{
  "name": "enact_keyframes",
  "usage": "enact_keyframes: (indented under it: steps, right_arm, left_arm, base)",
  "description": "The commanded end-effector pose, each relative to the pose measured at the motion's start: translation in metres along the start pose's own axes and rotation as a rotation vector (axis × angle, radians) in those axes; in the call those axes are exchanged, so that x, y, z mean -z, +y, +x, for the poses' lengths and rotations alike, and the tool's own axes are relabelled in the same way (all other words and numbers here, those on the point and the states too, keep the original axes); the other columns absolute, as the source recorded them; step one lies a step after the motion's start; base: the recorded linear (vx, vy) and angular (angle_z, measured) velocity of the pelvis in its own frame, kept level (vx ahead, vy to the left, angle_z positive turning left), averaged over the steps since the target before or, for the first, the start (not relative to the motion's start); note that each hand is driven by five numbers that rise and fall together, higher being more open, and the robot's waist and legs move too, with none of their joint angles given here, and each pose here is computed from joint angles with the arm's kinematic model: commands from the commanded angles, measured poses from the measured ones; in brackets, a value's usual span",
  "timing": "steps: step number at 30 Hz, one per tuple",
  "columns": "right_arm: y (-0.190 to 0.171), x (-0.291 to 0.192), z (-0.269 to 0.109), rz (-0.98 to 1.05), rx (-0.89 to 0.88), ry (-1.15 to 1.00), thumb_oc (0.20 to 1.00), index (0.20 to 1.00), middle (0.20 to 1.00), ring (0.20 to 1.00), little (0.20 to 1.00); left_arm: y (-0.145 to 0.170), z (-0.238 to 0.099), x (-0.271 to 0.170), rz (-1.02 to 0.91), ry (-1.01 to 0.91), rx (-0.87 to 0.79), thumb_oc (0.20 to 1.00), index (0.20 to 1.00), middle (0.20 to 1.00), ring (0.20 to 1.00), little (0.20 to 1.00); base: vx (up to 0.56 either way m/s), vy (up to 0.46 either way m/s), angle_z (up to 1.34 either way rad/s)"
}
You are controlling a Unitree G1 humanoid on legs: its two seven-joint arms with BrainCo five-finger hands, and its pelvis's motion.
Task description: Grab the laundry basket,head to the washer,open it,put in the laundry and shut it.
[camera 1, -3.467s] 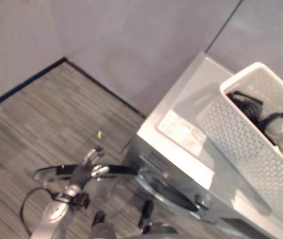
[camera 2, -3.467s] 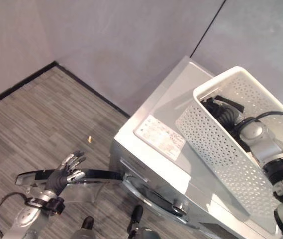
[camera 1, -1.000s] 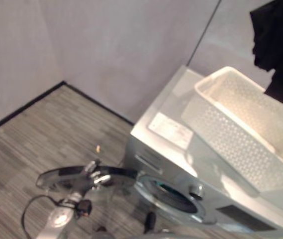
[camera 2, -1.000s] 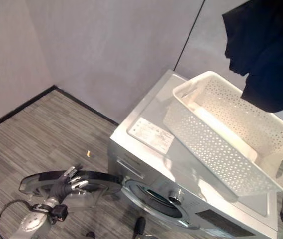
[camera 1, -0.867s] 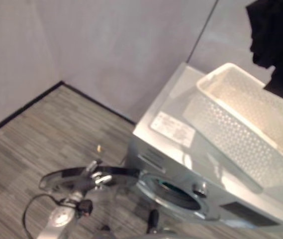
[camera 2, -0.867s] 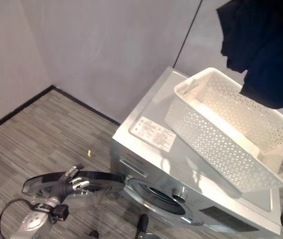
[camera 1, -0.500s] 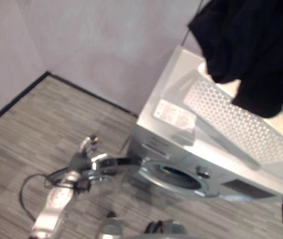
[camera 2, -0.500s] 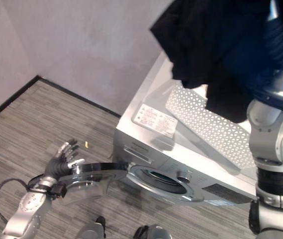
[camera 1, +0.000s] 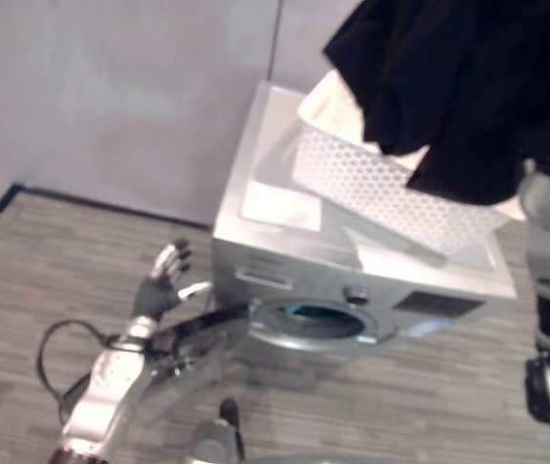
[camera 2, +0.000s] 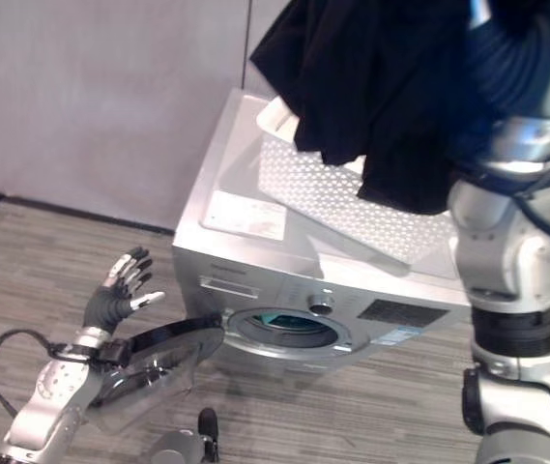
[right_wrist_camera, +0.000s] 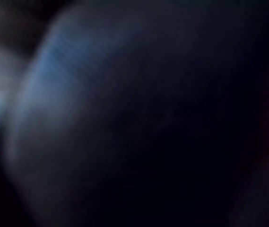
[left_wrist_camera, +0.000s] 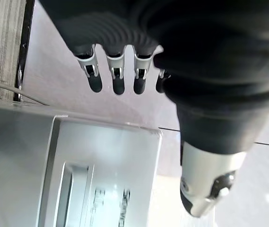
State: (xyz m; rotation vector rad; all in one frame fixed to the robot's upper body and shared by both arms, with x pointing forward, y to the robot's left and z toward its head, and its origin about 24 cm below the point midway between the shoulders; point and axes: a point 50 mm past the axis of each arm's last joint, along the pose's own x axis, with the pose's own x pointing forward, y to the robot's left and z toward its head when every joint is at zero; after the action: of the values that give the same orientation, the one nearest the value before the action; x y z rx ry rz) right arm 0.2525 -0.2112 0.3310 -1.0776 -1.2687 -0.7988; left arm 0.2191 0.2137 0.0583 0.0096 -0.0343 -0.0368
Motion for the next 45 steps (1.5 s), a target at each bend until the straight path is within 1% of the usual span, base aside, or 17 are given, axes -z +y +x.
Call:
enact_keyframes:
  steps: [1,4,5,6,9,11,12,14,15,19,23,28,36,37,43,44,45]
  right_arm:
    - [-0.024,-0.002,0.023,0.013,0.180,-0.004,0.200,0.200,0.200,0.200,0.200]
    - [-0.016,-0.012,0.016,0.144,0.153,0.002,0.200,0.200,0.200,0.200,0.200]
    - [-0.016,-0.013,0.016,0.147,0.151,0.001,0.200,0.200,0.200,0.200,0.200]
    - [-0.011,-0.022,0.009,0.267,0.122,0.006,0.200,0.200,0.200,0.200,0.200]
    - [-0.007,-0.034,-0.008,0.383,0.077,0.009,0.200,0.200,0.200,0.200,0.200]
    - [-0.008,-0.036,-0.011,0.403,0.068,0.007,0.200,0.200,0.200,0.200,0.200]
    - [-0.013,-0.042,-0.016,0.438,0.075,-0.014,0.200,0.200,0.200,0.200,0.200]
    - [-0.017,-0.048,-0.018,0.459,0.066,-0.044,0.200,0.200,0.200,0.200,0.200]
    - [-0.017,-0.051,-0.021,0.489,0.054,-0.048,0.200,0.200,0.200,0.200,0.200]
    - [-0.013,-0.054,-0.026,0.541,0.022,-0.027,0.200,0.200,0.200,0.200,0.200]
    - [-0.006,-0.062,-0.043,0.631,-0.083,0.000,0.200,0.200,0.200,0.200,0.200]
    - [-0.005,-0.068,-0.057,0.668,-0.172,0.008,0.200,0.200,0.200,0.200,0.200]
    - [0.008,-0.085,-0.100,0.849,-0.411,0.111,0.200,0.200,0.200,0.200,0.200]
    - [0.008,-0.087,-0.115,0.900,-0.470,0.171,0.200,0.200,0.200,0.200,0.200]
    - [0.014,-0.095,-0.162,1.126,-0.645,0.419,0.200,0.200,0.200,0.200,0.200]
    - [0.014,-0.095,-0.162,1.128,-0.646,0.420,0.200,0.200,0.200,0.200,0.200]
    - [0.013,-0.097,-0.177,1.159,-0.714,0.480,0.200,0.200,0.200,0.200,0.200]
  left_arm:
    - [-0.004,0.002,-0.020,-0.020,-0.127,0.015,1.000,1.000,1.000,1.000,1.000]
    - [-0.010,0.004,-0.019,-0.028,-0.131,0.024,1.000,1.000,1.000,1.000,1.000]
    - [-0.010,0.004,-0.019,-0.028,-0.131,0.023,1.000,1.000,1.000,1.000,1.000]
    - [-0.012,0.005,-0.021,-0.029,-0.142,0.028,1.000,1.000,1.000,1.000,1.000]
    - [-0.016,0.006,-0.025,0.004,-0.167,0.044,1.000,1.000,1.000,1.000,1.000]
    - [-0.017,0.007,-0.030,0.030,-0.188,0.051,1.000,1.000,1.000,1.000,1.000]
    - [-0.021,0.008,-0.045,0.077,-0.267,0.072,1.000,1.000,1.000,1.000,1.000]
    - [-0.025,0.008,-0.060,0.109,-0.338,0.103,1.000,1.000,1.000,1.000,1.000]
    - [-0.028,0.006,-0.072,0.115,-0.399,0.117,1.000,1.000,1.000,1.000,1.000]
    - [-0.033,0.004,-0.084,0.077,-0.455,0.134,1.000,1.000,1.000,1.000,1.000]
    - [-0.040,0.002,-0.075,0.037,-0.406,0.161,1.000,1.000,1.000,1.000,1.000]
    - [-0.042,-0.001,-0.067,0.037,-0.359,0.191,1.000,1.000,1.000,1.000,1.000]
    - [-0.045,-0.002,-0.064,0.025,-0.340,0.189,1.000,1.000,1.000,1.000,1.000]
    - [-0.043,-0.004,-0.063,0.036,-0.336,0.173,1.000,1.000,1.000,1.000,1.000]
    - [-0.030,-0.009,-0.052,0.058,-0.283,0.093,1.000,1.000,1.000,1.000,1.000]
    - [-0.030,-0.010,-0.052,0.058,-0.282,0.092,1.000,1.000,1.000,1.000,1.000]
    - [-0.024,-0.012,-0.047,0.082,-0.259,0.064,1.000,1.000,1.000,1.000,1.000]
  base:
    - [-0.13,-0.241,-0.16]
    - [-0.15,-0.190,-0.01]
    - [-0.21,-0.198,-0.10]
    - [-0.20,-0.186,-0.25]
    - [-0.23,-0.211,-0.07]
    - [-0.20,-0.164,0.27]
    - [-0.23,-0.168,0.34]
    - [-0.23,-0.155,0.63]
    - [-0.17,-0.100,0.66]
    - [-0.10,-0.047,0.28]
    - [0.00,-0.002,0.04]
    - [0.02,0.002,0.01]
    - [0.00,-0.005,0.09]
    - [0.00,0.000,0.00]
    - [-0.01,-0.007,-0.13]
    - [-0.02,-0.015,-0.11]
    - [-0.02,-0.014,-0.10]
